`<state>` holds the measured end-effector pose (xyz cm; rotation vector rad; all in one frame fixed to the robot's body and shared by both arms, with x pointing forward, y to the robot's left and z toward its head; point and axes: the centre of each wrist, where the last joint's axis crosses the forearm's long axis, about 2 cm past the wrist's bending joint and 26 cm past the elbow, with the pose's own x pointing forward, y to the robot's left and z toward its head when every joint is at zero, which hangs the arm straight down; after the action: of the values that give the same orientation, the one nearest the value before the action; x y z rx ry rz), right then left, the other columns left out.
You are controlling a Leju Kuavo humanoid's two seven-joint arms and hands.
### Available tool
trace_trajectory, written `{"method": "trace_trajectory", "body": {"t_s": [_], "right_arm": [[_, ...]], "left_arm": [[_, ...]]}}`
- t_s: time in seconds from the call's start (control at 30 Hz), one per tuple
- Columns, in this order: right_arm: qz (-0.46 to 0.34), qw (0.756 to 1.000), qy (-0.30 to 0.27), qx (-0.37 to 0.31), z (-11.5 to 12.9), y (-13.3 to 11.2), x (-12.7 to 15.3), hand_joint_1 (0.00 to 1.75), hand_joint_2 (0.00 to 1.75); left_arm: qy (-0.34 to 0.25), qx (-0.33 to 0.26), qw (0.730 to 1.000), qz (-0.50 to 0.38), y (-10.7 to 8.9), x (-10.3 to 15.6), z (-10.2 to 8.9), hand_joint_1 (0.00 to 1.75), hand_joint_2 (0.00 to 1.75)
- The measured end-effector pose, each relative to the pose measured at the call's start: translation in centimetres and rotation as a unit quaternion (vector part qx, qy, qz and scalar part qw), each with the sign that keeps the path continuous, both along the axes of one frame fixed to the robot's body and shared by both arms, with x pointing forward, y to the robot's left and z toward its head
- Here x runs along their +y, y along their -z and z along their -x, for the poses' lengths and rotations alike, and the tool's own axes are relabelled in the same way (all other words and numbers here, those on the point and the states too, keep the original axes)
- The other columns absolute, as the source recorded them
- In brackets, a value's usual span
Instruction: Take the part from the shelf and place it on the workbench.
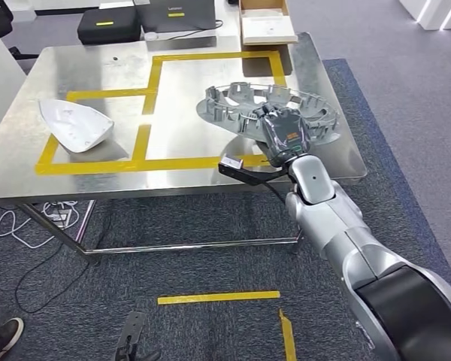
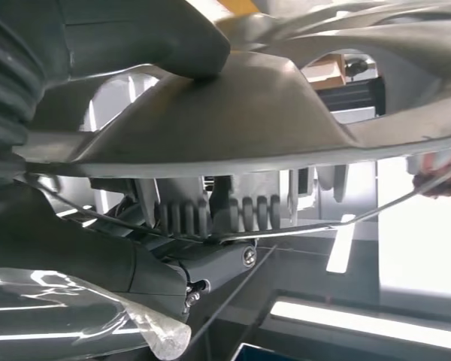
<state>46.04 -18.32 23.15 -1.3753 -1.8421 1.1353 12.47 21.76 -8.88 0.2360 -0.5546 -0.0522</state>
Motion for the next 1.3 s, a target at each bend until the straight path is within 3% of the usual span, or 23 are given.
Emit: {"method": "trace_trajectory", "body": {"t_s": [0.67, 0.93, 1.3], "right_arm": [[-0.001, 1.000, 0.011, 0.017, 0.4, 1.7, -1.5, 1.75, 1.75], [-0.015, 1.000, -0.019, 0.011, 0.1, 1.1, -1.2, 1.75, 1.75], [-0.076, 0.994, -0.068, 0.027, 1.1, 1.5, 2.3, 1.75, 1.75]], "left_arm": [[0.022, 0.000, 1.000, 0.004, -0.5, -1.2, -1.1, 0.00, 1.75], [0.029, 0.001, 1.000, 0.008, -0.6, -1.6, -1.1, 0.00, 1.75], [0.047, 0.015, 0.999, 0.003, -0.6, -1.9, -1.0, 0.00, 1.75]]}}
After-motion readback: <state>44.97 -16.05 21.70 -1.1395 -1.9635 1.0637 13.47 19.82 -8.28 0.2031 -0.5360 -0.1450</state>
